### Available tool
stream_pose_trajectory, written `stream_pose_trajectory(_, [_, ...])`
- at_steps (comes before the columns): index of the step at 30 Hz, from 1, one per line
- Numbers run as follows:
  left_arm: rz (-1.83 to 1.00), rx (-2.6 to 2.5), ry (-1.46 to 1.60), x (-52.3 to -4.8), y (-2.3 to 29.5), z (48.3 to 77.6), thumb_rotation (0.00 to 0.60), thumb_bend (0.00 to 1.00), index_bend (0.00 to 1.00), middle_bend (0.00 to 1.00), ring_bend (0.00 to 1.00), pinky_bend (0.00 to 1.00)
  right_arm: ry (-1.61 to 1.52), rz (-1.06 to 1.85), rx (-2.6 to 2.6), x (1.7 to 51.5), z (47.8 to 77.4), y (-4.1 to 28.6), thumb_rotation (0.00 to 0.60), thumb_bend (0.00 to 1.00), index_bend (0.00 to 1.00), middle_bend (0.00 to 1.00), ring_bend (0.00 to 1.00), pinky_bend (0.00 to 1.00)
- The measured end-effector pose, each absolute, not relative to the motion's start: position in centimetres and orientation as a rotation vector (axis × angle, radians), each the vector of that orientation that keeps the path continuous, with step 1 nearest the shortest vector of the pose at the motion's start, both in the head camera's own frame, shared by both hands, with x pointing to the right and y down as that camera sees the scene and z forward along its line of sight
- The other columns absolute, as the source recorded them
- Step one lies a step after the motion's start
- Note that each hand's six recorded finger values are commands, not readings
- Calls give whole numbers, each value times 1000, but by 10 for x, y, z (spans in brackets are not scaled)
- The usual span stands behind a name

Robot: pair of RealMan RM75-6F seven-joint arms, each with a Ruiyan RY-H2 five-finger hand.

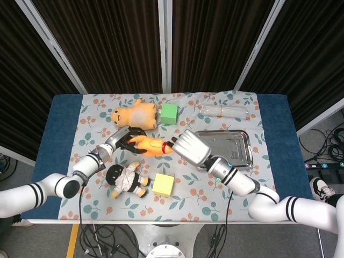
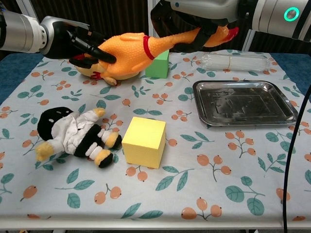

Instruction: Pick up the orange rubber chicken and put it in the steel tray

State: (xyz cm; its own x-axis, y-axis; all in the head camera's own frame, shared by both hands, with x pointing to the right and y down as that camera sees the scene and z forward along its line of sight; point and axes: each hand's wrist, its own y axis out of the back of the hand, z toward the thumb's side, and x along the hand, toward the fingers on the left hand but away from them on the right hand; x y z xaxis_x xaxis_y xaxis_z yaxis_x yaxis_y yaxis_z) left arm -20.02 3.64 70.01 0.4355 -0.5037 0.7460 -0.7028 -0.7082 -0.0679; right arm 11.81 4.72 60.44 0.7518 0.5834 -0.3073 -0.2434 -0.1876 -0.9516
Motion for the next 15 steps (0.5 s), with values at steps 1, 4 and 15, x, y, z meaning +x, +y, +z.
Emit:
stream_pose_trajectory(1, [1134,2439,-1042,-200,37,699,600,674,539,676,619,838,-283,764,-1595,119,605,45,600,357,938,722,701,972])
stream_pose_trajectory(4, [1141,2463,-1004,-199,41,696,600,508,284,368,322,499,-287,779,-1589,121,608,40,600,357,938,722,702,972])
stream_pose_trajectory(15, [1062,2536,-959,-195,44,682,600,252,179,134,117,280,-288,796,-1586,118,614,33,600,357,938,722,702,972])
